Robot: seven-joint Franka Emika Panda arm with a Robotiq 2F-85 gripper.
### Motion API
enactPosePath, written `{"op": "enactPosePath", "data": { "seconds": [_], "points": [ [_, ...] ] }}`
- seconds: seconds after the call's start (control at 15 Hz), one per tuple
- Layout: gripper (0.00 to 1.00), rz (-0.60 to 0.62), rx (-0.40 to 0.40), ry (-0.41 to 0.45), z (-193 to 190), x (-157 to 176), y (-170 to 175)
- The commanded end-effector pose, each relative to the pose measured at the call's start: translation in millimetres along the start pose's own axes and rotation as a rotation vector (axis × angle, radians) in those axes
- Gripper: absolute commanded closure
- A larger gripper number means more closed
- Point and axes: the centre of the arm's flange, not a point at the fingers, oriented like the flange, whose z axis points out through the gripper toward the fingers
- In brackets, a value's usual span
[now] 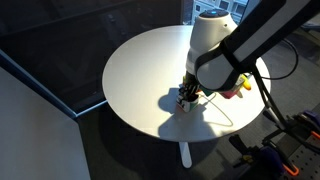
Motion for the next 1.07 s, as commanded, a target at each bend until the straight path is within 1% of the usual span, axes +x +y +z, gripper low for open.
{"op": "enactPosePath", "data": {
  "seconds": [0.0,0.27,0.33,0.6,1.0],
  "points": [
    [0.32,0.019,0.001,0.009,2.6,5.1,-3.3],
    [0.02,0.009,0.017,-0.007,-0.5,1.8,-8.5],
    [0.00,0.006,0.023,-0.011,-3.0,1.3,-11.0],
    [0.00,0.000,0.038,-0.028,-14.0,-1.8,-22.2],
    [0.00,-0.001,0.010,-0.035,-40.1,-2.6,-21.1]
  ]
}}
